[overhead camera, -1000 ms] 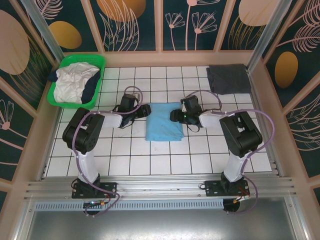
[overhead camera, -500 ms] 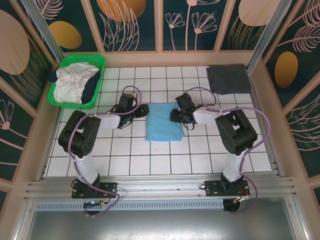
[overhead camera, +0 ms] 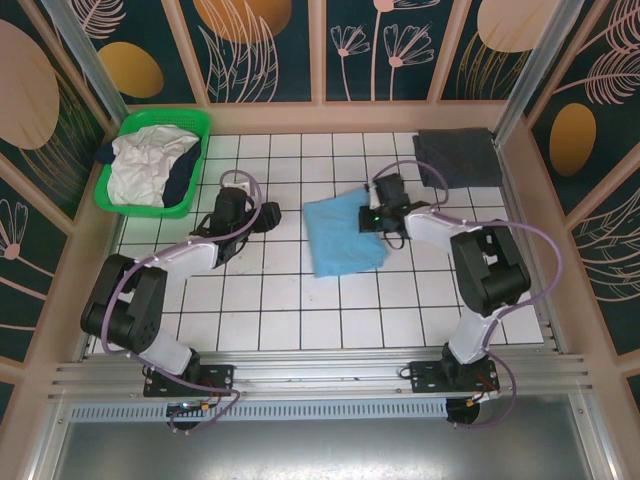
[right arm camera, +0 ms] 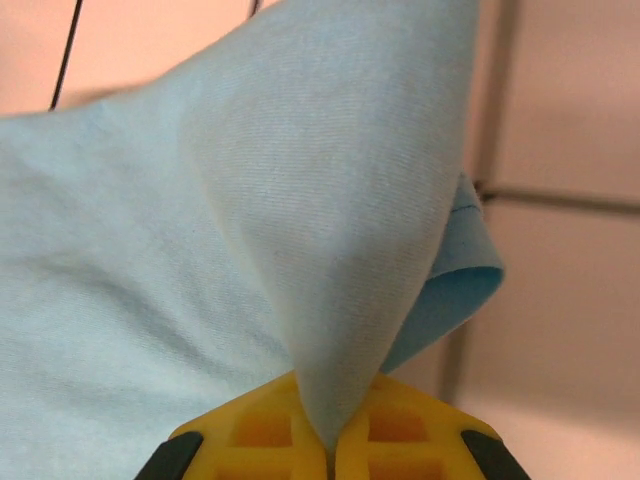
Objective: Fold and stack the t-shirts
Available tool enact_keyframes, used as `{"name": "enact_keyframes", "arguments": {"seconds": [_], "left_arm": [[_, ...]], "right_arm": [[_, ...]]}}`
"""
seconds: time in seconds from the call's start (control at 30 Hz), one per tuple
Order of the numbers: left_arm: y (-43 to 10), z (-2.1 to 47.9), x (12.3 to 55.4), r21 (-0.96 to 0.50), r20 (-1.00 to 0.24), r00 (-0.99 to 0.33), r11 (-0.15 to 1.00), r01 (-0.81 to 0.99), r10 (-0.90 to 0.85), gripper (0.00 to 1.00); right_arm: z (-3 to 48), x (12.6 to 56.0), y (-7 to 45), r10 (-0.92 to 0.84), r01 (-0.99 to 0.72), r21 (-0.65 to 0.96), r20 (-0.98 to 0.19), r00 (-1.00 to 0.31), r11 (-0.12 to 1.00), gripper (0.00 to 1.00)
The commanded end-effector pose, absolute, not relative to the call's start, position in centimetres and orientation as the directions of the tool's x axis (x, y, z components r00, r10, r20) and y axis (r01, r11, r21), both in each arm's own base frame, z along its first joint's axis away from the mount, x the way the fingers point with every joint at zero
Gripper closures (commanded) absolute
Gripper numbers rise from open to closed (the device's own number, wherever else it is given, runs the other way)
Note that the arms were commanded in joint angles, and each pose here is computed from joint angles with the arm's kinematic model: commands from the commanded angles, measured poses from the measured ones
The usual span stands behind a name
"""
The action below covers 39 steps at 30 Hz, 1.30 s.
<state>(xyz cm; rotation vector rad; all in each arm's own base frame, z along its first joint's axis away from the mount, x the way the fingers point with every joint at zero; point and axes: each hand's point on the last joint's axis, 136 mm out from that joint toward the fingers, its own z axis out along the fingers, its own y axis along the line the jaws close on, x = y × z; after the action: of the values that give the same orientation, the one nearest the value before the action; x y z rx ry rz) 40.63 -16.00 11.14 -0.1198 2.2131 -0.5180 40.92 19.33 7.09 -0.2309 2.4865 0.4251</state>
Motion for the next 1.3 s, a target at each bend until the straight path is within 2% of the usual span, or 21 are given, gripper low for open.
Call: {"name": "enact_keyframes", "arguments": {"seconds": [0.0,0.17,0.33,0.47,0.73,0.87,0.97,1.1,1.2,1.27], "left_arm": [[-14.5,10.8,40.2,-0.343,-0.735,-0.641,0.937,0.069,-0.222,0.28],[-13.5,11.6,40.0,-0.322,-0.746,-0.629,0.945,0.052,-0.219,0.27],[-12.9,12.4,39.5,-0.309,-0.761,-0.611,0.950,0.046,-0.218,0.26],[-12.5,12.7,39.5,-0.295,-0.768,-0.604,0.955,0.040,-0.213,0.25],[-12.0,12.9,39.6,-0.267,-0.777,-0.598,0.963,0.035,-0.194,0.25],[-11.5,12.9,39.6,-0.238,-0.782,-0.598,0.971,0.026,-0.176,0.25],[-11.5,13.1,39.4,-0.232,-0.783,-0.600,0.972,0.037,-0.164,0.27],[-12.3,13.0,39.2,-0.257,-0.774,-0.613,0.963,0.074,-0.159,0.29],[-12.1,12.8,38.9,-0.240,-0.763,-0.631,0.968,0.070,-0.144,0.31],[-11.9,13.0,38.7,-0.234,-0.768,-0.624,0.970,0.066,-0.143,0.30]], "right_arm": [[11.3,44.0,16.7,-0.162,-0.329,0.114,-0.694,-0.701,0.938,1.00],[11.2,47.3,13.9,-0.230,-0.340,0.035,-0.672,-0.704,0.940,1.00],[8.6,48.7,12.9,-0.165,-0.295,0.124,-0.602,-0.781,0.948,1.00],[8.3,49.5,12.0,-0.144,-0.249,0.104,-0.585,-0.798,0.963,1.00],[16.1,53.3,8.0,-0.172,-0.214,-0.034,-0.720,-0.672,0.976,1.00],[19.2,55.3,4.7,-0.148,-0.177,-0.048,-0.774,-0.615,0.983,1.00],[21.2,57.1,0.8,-0.098,-0.077,-0.067,-0.836,-0.540,0.995,1.00],[22.1,58.9,-2.3,-0.029,-0.083,0.004,-0.917,-0.398,0.997,1.00],[21.5,59.6,-5.0,-0.034,-0.026,-0.026,-0.924,-0.380,0.999,1.00],[21.9,59.9,-6.3,0.008,-0.038,0.023,-0.935,-0.355,0.999,1.00]]}}
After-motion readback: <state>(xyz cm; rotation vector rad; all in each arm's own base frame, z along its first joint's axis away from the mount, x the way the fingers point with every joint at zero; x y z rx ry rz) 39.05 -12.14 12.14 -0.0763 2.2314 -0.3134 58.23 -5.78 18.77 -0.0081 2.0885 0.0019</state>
